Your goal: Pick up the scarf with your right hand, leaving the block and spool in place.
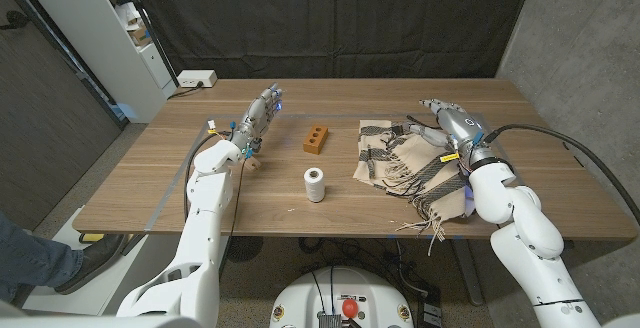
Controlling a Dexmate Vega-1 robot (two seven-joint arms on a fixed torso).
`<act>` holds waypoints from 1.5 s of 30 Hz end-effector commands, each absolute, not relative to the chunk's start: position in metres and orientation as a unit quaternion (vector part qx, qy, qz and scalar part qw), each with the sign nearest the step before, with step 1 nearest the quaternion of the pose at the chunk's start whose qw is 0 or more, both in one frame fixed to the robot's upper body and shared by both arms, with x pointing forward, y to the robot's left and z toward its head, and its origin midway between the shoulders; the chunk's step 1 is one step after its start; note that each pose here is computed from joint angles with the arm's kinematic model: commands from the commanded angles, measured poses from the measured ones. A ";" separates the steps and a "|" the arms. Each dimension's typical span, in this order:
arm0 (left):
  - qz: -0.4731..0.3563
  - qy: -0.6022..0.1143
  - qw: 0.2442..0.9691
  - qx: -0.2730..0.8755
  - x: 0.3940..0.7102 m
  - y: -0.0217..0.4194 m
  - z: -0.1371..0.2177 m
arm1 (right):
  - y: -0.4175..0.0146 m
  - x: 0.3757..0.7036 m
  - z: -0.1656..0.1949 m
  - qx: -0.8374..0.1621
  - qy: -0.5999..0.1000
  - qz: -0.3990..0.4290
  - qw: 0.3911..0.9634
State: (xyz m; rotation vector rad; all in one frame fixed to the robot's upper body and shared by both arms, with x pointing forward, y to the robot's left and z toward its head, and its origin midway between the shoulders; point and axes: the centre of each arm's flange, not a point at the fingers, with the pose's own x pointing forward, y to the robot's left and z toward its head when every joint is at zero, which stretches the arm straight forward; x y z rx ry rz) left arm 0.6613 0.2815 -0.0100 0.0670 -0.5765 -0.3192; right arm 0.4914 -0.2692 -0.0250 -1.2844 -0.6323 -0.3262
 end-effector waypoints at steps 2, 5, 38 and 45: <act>-0.154 -0.286 0.945 0.039 0.660 0.280 -0.004 | -0.271 0.497 -0.032 -0.599 -0.266 -0.150 0.741; -0.155 -0.284 0.945 0.037 0.661 0.280 -0.004 | -0.272 0.498 -0.034 -0.603 -0.258 -0.147 0.740; -0.160 -0.280 0.946 0.033 0.670 0.274 -0.008 | -0.270 0.499 -0.044 -0.639 -0.180 -0.117 0.739; -0.160 -0.279 0.946 0.034 0.670 0.273 -0.009 | -0.271 0.504 -0.047 -0.642 -0.154 -0.110 0.743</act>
